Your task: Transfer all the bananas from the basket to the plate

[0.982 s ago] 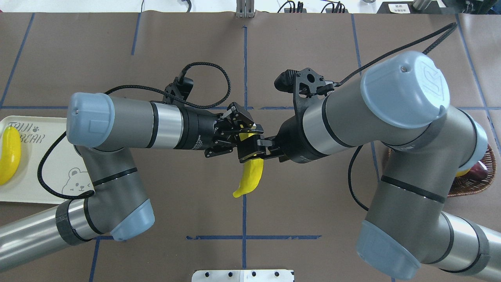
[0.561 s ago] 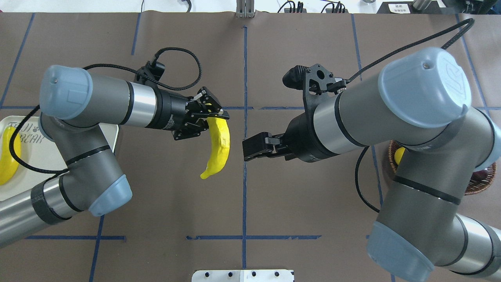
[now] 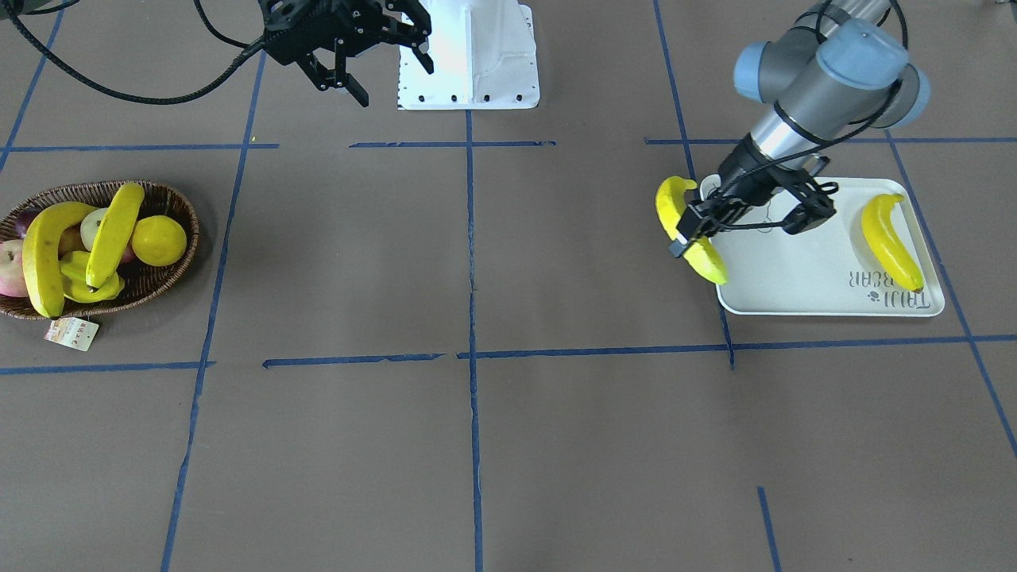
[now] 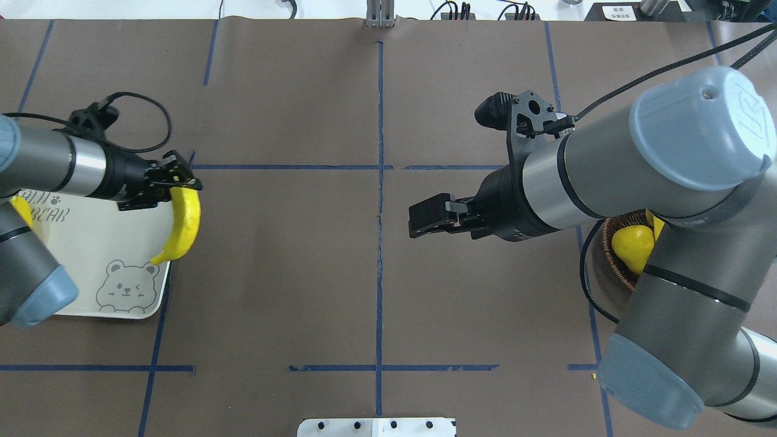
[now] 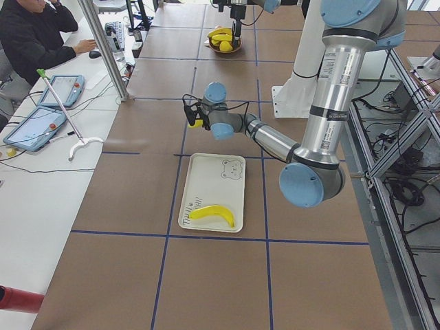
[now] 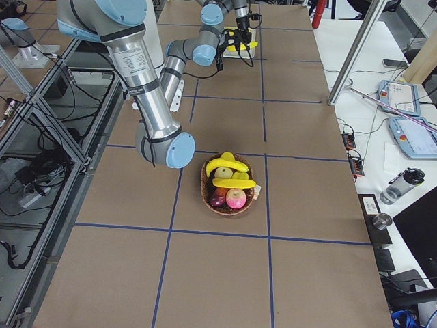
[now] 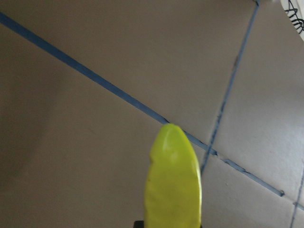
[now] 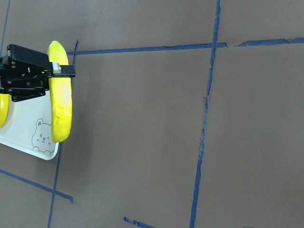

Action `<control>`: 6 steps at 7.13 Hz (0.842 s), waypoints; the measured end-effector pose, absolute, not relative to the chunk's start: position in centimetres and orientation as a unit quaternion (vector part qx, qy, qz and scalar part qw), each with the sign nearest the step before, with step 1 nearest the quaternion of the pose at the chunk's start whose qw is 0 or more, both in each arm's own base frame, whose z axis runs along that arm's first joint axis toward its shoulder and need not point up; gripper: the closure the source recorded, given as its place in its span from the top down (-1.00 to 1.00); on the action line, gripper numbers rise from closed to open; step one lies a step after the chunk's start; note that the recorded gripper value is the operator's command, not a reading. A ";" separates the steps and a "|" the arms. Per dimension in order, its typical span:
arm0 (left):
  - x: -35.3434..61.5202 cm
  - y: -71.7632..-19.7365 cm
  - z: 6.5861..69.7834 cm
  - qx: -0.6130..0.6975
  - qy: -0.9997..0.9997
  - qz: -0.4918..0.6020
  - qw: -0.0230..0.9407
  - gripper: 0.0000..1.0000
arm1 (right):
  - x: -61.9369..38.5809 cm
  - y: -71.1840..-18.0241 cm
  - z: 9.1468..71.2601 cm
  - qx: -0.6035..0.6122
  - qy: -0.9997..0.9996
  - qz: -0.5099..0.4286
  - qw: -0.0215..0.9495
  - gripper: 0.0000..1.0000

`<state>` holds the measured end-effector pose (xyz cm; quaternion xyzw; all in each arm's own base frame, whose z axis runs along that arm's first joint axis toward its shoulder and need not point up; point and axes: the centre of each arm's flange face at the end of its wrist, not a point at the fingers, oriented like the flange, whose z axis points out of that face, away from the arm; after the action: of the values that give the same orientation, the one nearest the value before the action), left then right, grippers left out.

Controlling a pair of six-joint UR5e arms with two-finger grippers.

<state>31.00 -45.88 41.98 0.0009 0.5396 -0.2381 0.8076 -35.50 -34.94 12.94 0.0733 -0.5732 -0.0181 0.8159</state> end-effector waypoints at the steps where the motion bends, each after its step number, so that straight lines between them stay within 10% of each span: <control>1: 28.4 -45.0 46.9 0.013 0.506 -0.227 0.832 -1.00 | -35.4 -35.0 13.3 0.073 -0.570 -0.016 0.818 1.00; 6: 23.9 -43.2 58.0 0.025 0.415 -0.244 0.876 -1.00 | -35.4 -35.5 13.6 0.080 -0.565 -0.007 0.821 1.00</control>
<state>23.92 -43.19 58.03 0.0247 0.4147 -0.2435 0.8764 -35.39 -35.46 13.62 0.0803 -0.5651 -0.0074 0.8210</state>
